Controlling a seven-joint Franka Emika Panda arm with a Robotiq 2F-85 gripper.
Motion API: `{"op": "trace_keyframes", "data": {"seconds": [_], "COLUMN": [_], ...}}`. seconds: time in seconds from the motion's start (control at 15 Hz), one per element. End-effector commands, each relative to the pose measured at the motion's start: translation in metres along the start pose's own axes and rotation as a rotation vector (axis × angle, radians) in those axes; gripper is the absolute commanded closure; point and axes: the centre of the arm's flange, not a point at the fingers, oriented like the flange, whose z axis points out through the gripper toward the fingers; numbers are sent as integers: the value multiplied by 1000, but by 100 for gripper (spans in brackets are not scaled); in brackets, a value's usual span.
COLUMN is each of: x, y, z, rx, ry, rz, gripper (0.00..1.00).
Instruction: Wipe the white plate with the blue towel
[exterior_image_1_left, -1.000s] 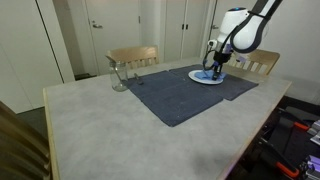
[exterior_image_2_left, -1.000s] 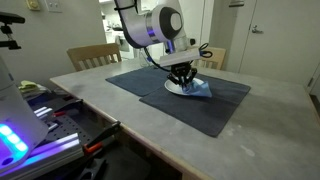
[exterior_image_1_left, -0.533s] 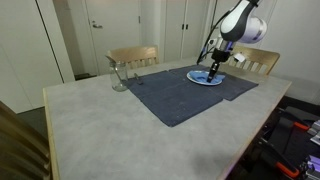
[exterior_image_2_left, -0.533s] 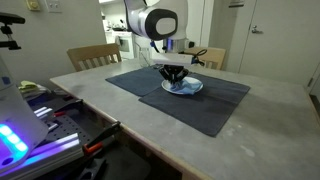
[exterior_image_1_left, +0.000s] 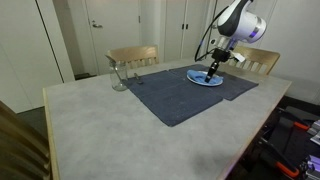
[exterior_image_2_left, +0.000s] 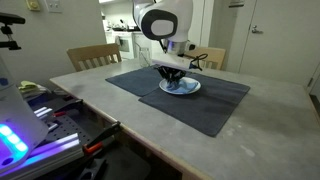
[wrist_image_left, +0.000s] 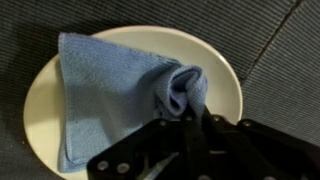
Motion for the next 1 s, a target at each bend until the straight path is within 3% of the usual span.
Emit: {"op": "trace_keyframes", "data": {"seconds": [0.0,0.47,0.93], "x": [7,36,44], "y": [11,64,115], "z": [-14,-65,-97], "rx": [-144,-423,-669], "ry": [30,-38,-140], "rz": [-92,-122,7], "gripper": [98,98,98]}}
